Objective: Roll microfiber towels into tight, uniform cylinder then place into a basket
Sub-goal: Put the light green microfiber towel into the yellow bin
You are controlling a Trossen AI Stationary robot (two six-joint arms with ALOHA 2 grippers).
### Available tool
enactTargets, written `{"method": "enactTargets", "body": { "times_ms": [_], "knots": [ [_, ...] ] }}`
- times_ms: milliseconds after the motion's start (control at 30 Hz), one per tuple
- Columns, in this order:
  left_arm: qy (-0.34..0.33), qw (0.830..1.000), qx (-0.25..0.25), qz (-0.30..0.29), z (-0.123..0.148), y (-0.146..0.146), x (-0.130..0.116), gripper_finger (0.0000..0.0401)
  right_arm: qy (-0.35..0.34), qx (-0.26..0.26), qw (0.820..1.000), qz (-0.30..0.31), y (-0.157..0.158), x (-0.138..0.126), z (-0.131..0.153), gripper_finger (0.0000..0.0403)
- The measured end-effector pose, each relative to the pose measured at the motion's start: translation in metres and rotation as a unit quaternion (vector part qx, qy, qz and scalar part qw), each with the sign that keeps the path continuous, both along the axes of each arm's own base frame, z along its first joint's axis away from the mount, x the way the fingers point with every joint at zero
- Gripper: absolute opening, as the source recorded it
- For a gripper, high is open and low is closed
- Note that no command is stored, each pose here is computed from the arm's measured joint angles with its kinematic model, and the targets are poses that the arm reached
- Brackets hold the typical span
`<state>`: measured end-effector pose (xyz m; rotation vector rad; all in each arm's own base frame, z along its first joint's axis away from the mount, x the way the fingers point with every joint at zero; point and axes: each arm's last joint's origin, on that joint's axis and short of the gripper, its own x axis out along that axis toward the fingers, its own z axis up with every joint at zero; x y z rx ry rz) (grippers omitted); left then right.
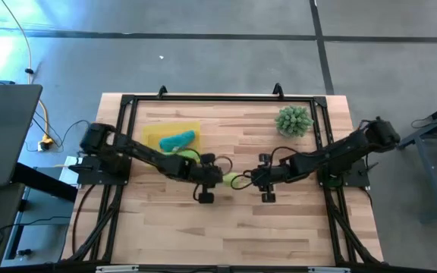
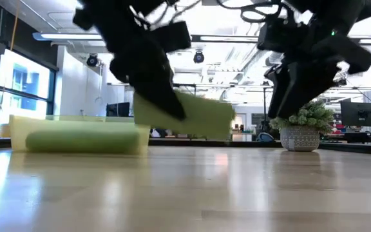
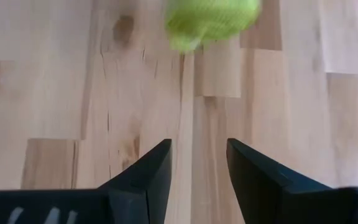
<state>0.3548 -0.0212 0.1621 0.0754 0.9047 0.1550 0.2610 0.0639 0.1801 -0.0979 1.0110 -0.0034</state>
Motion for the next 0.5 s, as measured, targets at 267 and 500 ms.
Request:
{"method": "enactTargets", "body": {
  "times_ms": [267, 500],
  "knots": [
    [0.006, 0.997, 0.057, 0.041, 0.067, 0.029, -0.043, 0.0013, -0.015, -0.015, 1.0, -0.008, -0.008, -0.023, 0.027, 0.0147],
    [0.064, 0.987, 0.094, 0.115, 0.079, 0.059, -0.098, 0.0013, -0.047, -0.01, 0.998, -0.049, -0.017, -0.051, 0.019, 0.0147]
  ]
}}
